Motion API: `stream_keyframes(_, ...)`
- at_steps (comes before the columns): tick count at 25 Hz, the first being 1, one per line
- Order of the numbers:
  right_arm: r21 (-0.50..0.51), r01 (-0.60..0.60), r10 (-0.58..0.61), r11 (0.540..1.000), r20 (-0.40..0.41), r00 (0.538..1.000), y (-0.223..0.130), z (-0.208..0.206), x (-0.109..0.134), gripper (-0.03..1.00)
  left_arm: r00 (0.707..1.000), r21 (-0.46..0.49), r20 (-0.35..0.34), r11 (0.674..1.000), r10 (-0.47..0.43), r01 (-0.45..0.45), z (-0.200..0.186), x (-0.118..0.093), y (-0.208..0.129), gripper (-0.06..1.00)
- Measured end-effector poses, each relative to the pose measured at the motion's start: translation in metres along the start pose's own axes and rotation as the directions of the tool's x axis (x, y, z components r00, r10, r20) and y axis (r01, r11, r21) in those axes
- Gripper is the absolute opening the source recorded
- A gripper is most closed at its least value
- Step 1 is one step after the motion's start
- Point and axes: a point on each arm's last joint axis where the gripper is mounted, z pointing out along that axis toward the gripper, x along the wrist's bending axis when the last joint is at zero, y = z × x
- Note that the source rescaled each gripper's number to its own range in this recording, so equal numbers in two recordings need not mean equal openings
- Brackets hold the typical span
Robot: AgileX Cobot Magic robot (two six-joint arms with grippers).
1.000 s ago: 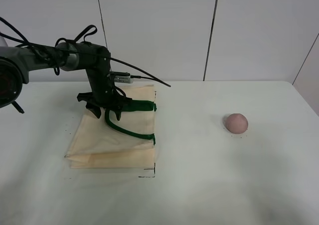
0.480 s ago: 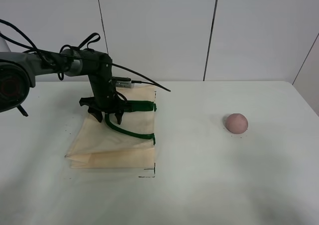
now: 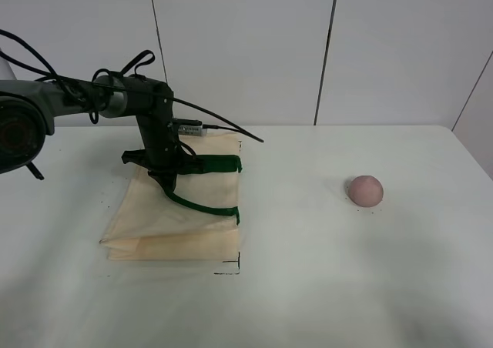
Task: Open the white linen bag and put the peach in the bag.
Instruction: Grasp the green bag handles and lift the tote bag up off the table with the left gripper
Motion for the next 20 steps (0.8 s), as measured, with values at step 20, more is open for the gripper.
stream_keyframes(20,0.0,0.0,0.0,1.0,0.0,1.0,0.0,0.0,0.0,1.0,0.991,-0.285,0.132,0.958,0.034,0.005,-0.216,0.018,-0.002,0.0)
